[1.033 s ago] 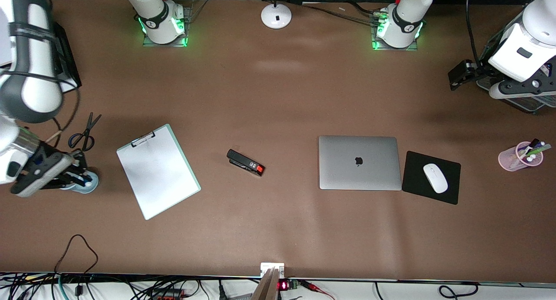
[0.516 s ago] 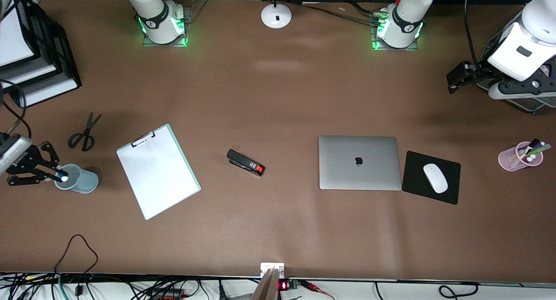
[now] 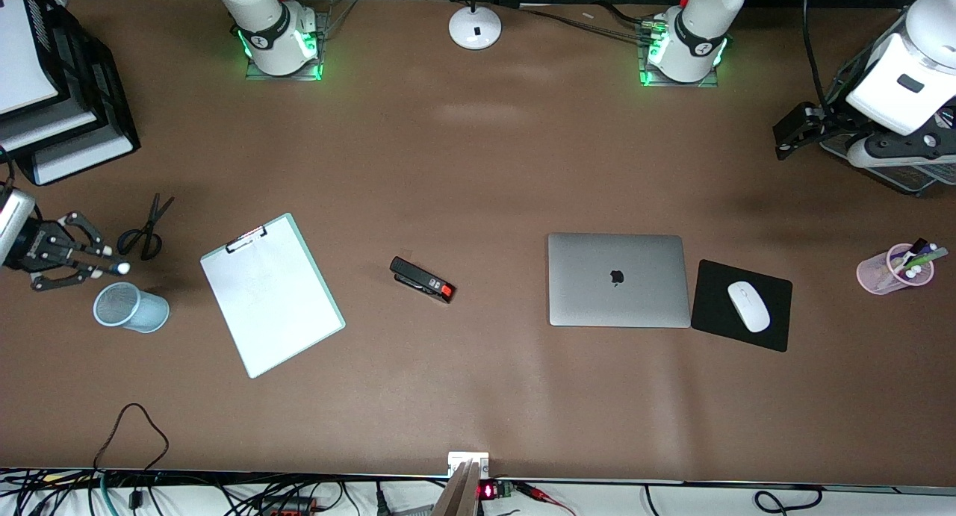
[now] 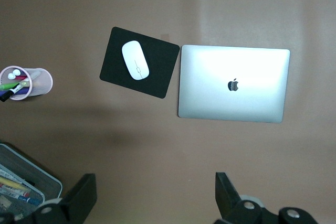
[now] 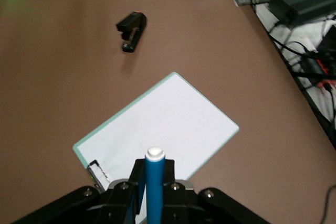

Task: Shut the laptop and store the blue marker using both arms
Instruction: 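Lower the blue marker into the light blue cup with the right gripper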

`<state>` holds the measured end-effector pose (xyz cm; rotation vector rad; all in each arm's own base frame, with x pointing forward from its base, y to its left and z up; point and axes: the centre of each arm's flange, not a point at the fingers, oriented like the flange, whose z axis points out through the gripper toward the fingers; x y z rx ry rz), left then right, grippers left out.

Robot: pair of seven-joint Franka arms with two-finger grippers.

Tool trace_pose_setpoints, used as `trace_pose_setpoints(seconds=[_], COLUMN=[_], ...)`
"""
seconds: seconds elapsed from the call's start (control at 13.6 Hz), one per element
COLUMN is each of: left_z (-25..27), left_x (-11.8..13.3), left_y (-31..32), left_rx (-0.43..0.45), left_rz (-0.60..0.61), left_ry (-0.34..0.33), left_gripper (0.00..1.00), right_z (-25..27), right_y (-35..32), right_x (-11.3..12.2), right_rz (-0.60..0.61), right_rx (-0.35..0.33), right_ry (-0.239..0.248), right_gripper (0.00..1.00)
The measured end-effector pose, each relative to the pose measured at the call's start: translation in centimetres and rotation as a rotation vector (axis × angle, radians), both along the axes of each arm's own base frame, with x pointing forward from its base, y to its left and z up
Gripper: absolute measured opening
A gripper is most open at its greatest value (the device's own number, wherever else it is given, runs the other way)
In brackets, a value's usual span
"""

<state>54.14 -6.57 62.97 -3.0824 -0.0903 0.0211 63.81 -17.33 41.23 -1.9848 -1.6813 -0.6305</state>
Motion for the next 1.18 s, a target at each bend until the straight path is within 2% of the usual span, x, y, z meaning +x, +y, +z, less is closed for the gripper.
trace_pose_setpoints(seconds=[0.3, 0.52, 0.74, 0.96, 1.18], left_z=[0.0, 0.3, 0.6, 0.6, 0.6], left_x=[0.1, 0.1, 0.1, 0.1, 0.1], left_y=[0.5, 0.6, 0.8, 1.0, 0.9], left_rx=[-0.005, -0.007, -0.008, -0.008, -0.008], left_rz=[0.009, 0.011, 0.014, 0.017, 0.017], left_ry=[0.0, -0.006, -0.013, -0.014, -0.014], left_gripper=[1.0, 1.0, 1.0, 1.0, 1.0], right_z=[-1.9, -3.2, -2.3, -4.2, -6.8], right_y=[-1.2, -2.1, -3.3, -5.2, -6.5], right_x=[0.2, 1.7, 2.7, 2.8, 2.7], right_rz=[0.166, 0.216, 0.212, 0.177, 0.158], right_rx=[0.064, 0.05, 0.026, 0.088, 0.113], right_ry=[0.009, -0.032, -0.067, -0.105, -0.102], right_gripper=[0.18, 0.18, 0.18, 0.18, 0.18])
